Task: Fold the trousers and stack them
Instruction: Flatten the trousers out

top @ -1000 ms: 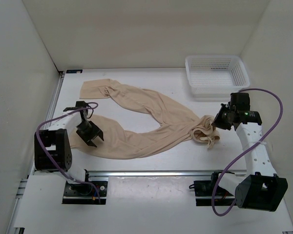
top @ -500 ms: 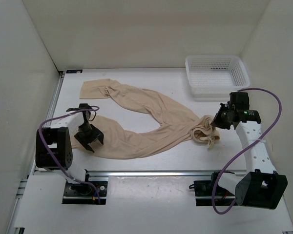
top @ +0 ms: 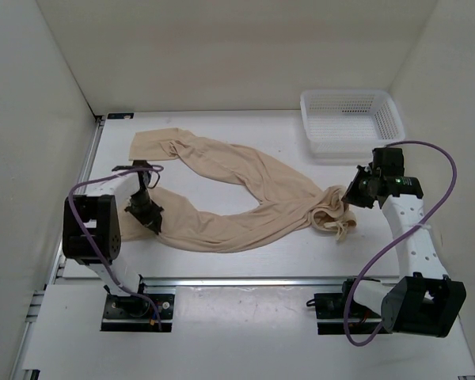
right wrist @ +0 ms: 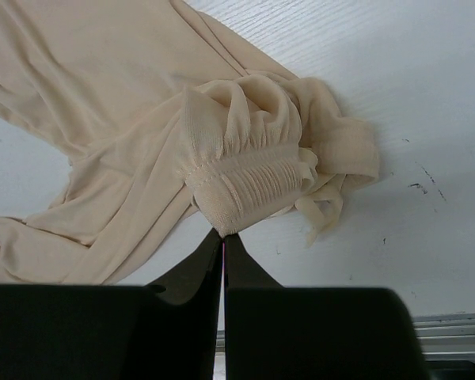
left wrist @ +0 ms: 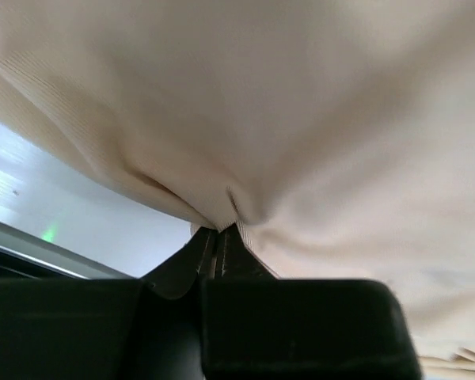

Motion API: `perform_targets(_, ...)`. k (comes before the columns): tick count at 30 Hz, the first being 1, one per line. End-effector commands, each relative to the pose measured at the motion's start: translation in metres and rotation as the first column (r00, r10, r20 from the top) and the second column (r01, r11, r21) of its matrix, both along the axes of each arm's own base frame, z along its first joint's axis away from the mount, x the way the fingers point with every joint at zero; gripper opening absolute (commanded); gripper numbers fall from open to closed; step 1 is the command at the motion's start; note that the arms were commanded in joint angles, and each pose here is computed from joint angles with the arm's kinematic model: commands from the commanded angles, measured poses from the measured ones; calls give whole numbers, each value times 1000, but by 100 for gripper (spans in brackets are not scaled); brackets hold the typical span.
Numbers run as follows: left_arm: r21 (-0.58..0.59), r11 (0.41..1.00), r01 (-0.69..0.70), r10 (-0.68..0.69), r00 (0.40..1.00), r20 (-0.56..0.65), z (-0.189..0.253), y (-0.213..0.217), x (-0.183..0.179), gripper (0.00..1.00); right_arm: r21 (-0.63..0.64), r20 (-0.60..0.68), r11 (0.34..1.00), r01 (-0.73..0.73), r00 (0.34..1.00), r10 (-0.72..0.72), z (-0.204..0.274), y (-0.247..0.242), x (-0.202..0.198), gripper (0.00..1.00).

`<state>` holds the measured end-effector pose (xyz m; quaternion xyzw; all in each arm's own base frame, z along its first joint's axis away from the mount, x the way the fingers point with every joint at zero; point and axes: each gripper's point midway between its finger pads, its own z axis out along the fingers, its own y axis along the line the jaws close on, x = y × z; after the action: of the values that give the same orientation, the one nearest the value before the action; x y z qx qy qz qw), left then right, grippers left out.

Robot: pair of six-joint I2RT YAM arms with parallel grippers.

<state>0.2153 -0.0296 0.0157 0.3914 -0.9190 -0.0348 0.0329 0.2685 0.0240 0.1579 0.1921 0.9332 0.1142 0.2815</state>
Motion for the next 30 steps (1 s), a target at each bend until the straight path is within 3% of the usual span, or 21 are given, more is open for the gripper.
perform_targets(1,75,997,22,-34,986,161,41,13,53,10,-4,102,1000,7,995,-7,32,-2,27,0)
perform_targets(3,91,995,30,-53,966,254,76,14,98,10,-11,111,1000,13,994,-12,38,-5,41,0)
perform_targets(4,93,995,40,-62,967,246,90,15,103,10,-25,134,1000,13,991,-10,50,-8,58,0)
perform_targets(5,107,994,27,-62,936,347,126,16,135,10,-26,147,1000,13,989,-9,58,-8,67,0)
perform_targets(8,110,994,8,-52,914,403,168,20,160,10,-41,199,998,48,979,-39,92,-21,96,0)
perform_targets(9,82,996,-16,-27,868,496,204,25,178,10,-42,213,998,49,976,-39,102,-21,102,0)
perform_targets(12,29,998,-54,26,799,601,246,35,194,10,-36,286,998,42,958,-30,140,-20,116,0)
perform_targets(13,14,998,-56,34,767,641,265,36,194,10,-37,301,998,43,953,-30,149,-20,116,0)
perform_targets(17,-9,997,-81,66,738,672,281,46,182,10,-51,297,997,55,954,-37,151,-24,95,0)
perform_targets(26,88,988,-124,48,803,594,252,96,97,10,-111,313,987,117,947,-77,146,-30,-8,0)
perform_targets(30,141,978,-154,18,736,677,286,104,64,10,-125,353,970,208,923,-152,162,-39,-51,0)
